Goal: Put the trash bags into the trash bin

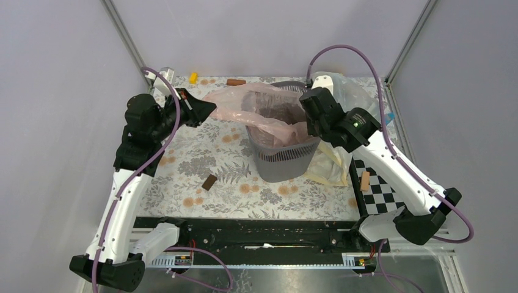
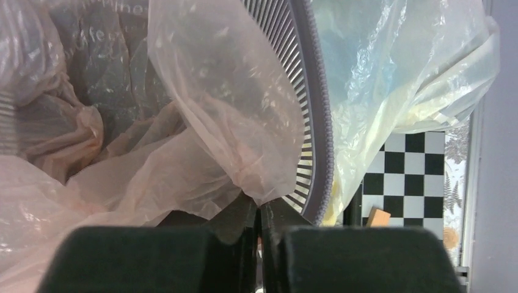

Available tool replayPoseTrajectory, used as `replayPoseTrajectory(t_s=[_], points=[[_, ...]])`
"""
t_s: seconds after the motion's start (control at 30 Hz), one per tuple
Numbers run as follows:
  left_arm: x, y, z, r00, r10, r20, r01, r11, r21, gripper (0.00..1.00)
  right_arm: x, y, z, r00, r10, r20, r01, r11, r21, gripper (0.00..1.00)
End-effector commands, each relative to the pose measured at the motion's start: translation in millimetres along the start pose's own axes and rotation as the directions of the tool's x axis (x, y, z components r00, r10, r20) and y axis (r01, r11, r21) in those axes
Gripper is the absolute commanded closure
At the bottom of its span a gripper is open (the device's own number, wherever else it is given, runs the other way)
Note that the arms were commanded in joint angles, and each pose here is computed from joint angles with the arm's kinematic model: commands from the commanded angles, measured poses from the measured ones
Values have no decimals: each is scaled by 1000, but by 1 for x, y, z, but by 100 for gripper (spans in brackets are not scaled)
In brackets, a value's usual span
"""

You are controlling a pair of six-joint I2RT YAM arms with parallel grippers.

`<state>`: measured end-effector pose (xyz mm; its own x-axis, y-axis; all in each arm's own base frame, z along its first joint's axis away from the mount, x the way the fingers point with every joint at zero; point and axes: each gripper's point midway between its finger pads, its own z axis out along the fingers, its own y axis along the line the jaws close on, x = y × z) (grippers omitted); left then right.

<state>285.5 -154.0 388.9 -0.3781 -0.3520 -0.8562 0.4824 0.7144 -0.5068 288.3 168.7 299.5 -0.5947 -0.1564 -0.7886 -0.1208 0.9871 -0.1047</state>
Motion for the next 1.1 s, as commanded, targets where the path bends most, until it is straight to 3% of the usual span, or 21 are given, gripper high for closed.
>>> replayPoseTrajectory(t_s=[0.0,0.17,0.3,0.57,0.73,0.87,1.07], points=[[-30,-11,-8,994,58,93,-58,998,1,100,-38,-22,-29,994,76,84,-78,997,11,100],[-24,-2,-9,995,71,75,-68,997,-36,100,-52,-55,-54,995,82,64,-85,995,45,100],[-11,11,-13,996,87,37,-83,992,-93,100,-35,-70,-52,999,36,-35,-32,995,98,100],[14,38,-27,993,117,-19,-118,971,-209,100,-15,-107,-40,995,36,-93,-11,968,251,92],[24,50,-35,993,115,-40,-122,956,-266,100,5,-114,-20,985,30,-170,19,960,280,67],[56,53,-30,994,47,-100,-68,973,-222,100,20,-100,-2,981,58,-184,-16,975,223,32],[89,55,-20,987,-27,-158,2,987,-159,100,20,-100,-4,991,116,-61,-102,976,194,23]])
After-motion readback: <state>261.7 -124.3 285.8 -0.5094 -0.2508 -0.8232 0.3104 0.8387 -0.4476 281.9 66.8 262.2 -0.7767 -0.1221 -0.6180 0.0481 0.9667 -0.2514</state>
